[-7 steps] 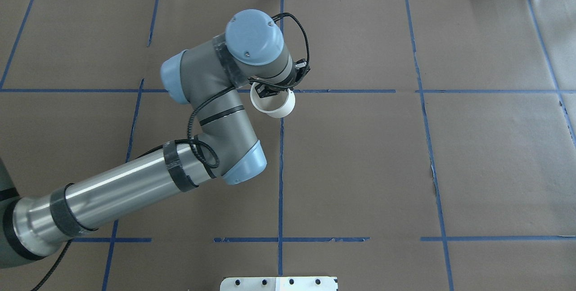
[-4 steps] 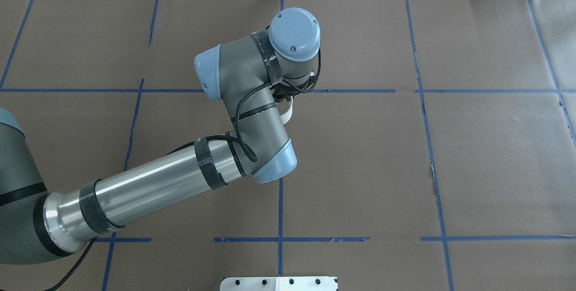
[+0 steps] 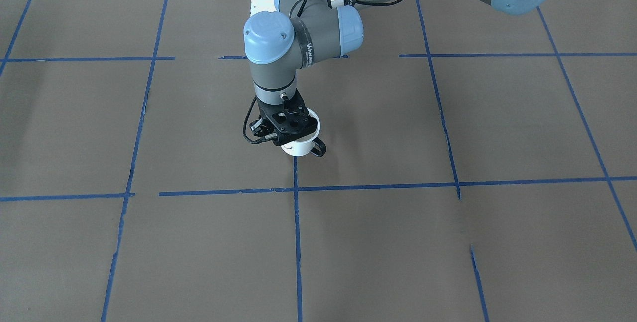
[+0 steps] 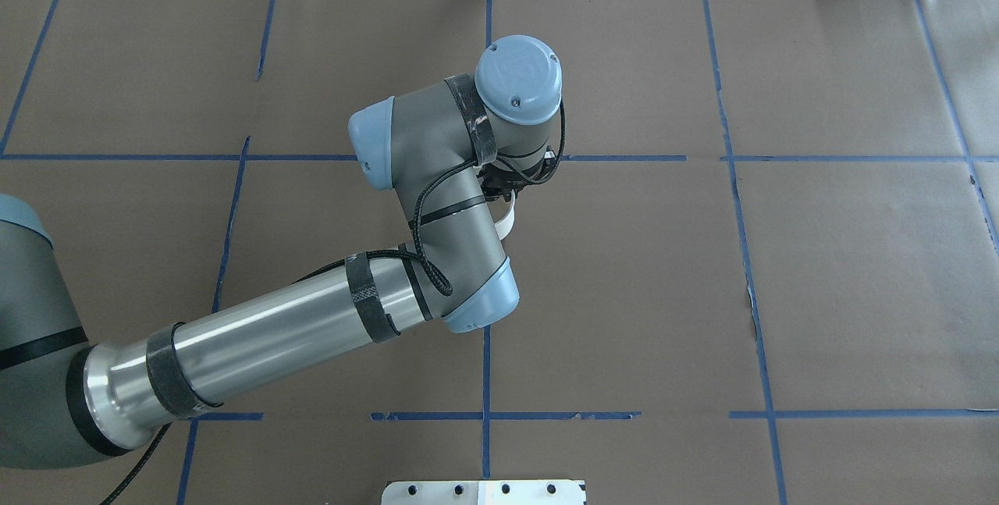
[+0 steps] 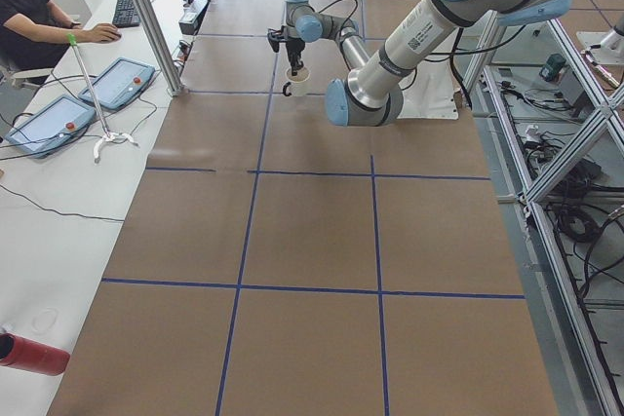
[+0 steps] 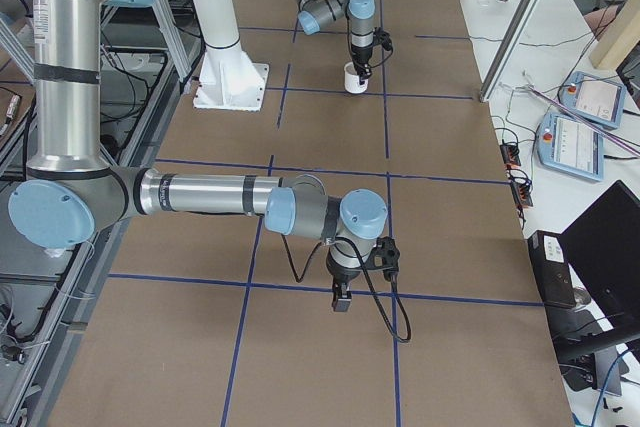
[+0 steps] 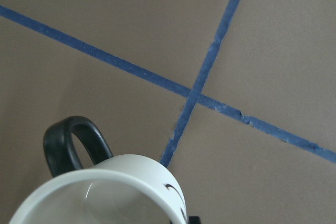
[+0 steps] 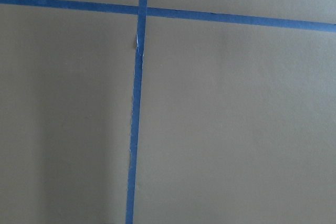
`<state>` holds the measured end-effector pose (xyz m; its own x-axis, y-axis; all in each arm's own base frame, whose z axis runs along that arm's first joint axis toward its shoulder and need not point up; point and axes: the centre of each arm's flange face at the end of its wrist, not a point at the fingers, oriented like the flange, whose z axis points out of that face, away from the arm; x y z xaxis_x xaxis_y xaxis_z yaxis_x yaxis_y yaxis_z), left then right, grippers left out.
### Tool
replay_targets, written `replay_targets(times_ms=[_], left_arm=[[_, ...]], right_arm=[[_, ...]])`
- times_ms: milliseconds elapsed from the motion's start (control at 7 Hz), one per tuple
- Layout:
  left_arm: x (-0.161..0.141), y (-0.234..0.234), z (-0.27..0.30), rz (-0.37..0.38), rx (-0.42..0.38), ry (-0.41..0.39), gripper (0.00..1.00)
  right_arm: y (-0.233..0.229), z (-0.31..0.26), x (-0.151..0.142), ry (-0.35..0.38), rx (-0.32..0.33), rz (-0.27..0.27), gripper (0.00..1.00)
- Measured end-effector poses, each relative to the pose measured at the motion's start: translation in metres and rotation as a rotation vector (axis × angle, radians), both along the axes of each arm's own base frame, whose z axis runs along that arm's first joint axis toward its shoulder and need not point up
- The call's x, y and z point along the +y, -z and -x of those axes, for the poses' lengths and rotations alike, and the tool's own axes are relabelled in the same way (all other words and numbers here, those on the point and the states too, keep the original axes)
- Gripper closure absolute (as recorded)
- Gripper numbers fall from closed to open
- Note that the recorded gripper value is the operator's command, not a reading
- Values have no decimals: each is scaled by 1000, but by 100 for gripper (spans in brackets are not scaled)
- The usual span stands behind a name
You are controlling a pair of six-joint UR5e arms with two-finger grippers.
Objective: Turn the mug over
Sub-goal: 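Rotate the mug upright and lower it onto the table with the left gripper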
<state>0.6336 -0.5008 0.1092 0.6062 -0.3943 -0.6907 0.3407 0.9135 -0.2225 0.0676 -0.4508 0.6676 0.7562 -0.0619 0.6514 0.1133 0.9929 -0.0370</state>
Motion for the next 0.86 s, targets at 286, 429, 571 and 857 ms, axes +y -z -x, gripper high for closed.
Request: replay_targets(times_ms=[286,429,571,857], left_arm=[[8,-9,-9,0,3,-15,100],[10,-12,-12,0,0,-19,100],[13,-15,-13,1,-3,-21,100],[16,-19,-15,2,-10,-24,0]], right_arm=[[0,0,0,0,0,0,0],[0,0,0,0,0,0,0],[0,0,0,0,0,0,0],[0,0,0,0,0,0,0]])
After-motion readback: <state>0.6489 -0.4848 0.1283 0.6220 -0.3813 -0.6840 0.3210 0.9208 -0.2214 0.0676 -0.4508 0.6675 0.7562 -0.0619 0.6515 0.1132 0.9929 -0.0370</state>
